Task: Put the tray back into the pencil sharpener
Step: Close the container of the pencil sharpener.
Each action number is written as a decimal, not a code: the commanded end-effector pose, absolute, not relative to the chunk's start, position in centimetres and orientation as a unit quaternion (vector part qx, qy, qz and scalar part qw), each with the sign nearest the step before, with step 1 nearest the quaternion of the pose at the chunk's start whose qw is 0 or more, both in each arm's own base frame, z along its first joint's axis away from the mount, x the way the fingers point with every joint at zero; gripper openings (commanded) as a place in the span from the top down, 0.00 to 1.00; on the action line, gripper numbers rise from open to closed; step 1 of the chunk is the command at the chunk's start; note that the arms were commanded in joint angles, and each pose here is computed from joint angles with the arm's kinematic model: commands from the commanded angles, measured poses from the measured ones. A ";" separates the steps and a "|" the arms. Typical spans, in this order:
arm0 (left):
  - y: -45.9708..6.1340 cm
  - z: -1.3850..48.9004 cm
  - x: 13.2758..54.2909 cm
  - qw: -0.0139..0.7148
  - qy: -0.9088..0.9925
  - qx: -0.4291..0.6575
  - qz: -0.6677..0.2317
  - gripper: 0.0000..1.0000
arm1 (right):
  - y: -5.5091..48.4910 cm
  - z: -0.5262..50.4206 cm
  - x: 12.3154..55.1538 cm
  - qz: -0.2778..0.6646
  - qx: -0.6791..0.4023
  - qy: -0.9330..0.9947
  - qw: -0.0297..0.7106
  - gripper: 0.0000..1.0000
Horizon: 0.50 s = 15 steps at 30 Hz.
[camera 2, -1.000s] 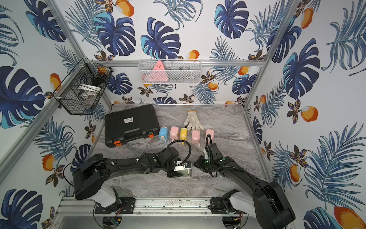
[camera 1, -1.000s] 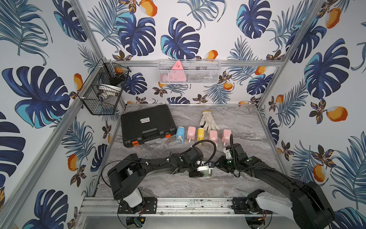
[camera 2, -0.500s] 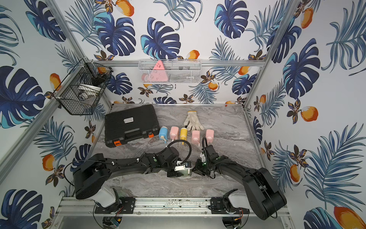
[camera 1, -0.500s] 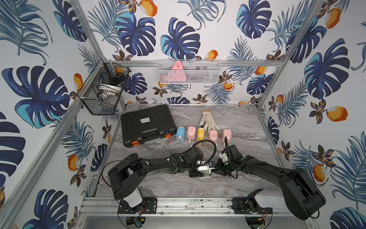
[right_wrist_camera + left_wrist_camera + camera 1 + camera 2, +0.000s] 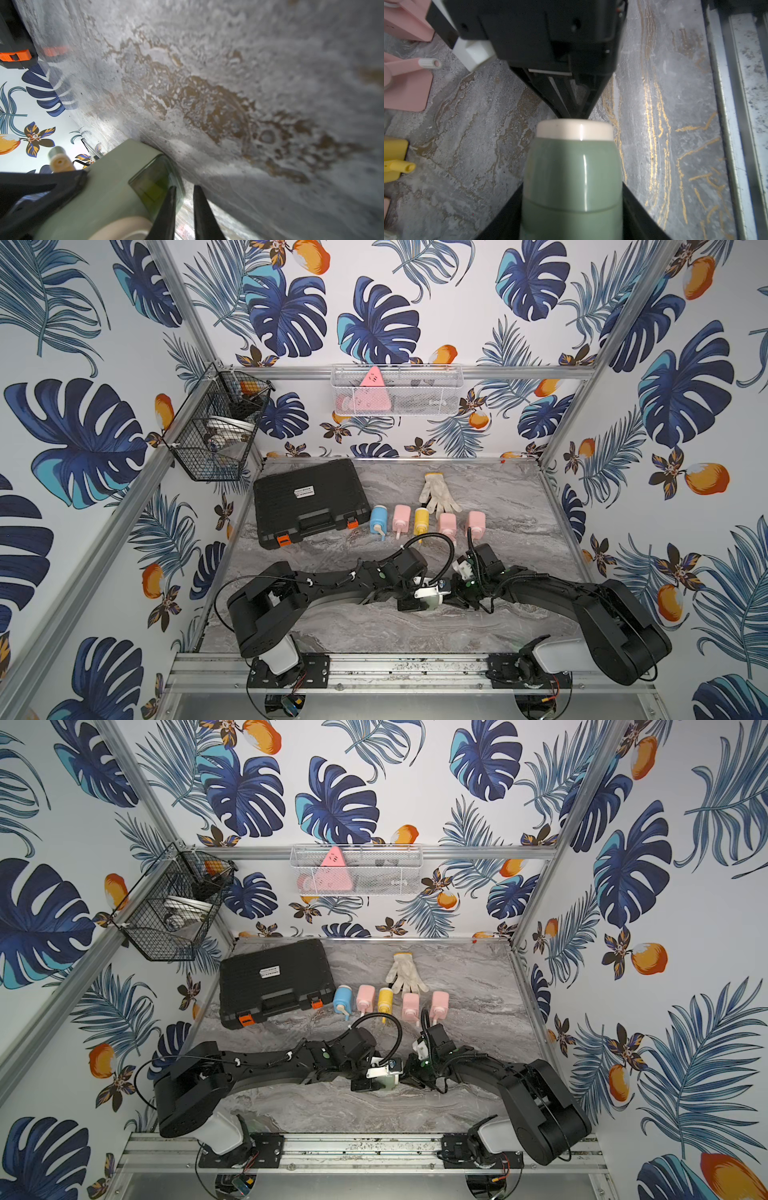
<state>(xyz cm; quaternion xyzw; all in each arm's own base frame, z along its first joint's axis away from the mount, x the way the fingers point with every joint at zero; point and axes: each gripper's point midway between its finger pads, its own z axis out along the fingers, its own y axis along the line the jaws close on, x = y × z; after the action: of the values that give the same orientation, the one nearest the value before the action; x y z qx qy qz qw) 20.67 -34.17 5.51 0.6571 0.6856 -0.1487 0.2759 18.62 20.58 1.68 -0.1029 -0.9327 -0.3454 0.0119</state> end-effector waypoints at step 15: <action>-32.7 5.9 22.8 0.265 0.785 0.550 -0.107 0.93 | 11.8 5.5 21.1 -0.220 -0.226 -0.935 -0.159 0.65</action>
<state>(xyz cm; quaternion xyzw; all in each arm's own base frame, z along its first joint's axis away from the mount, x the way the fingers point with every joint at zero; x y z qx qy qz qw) 21.35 -33.98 6.08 0.6126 0.7291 -0.1422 0.2701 21.71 15.67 6.09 -0.1781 -0.9244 -0.3099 -0.1330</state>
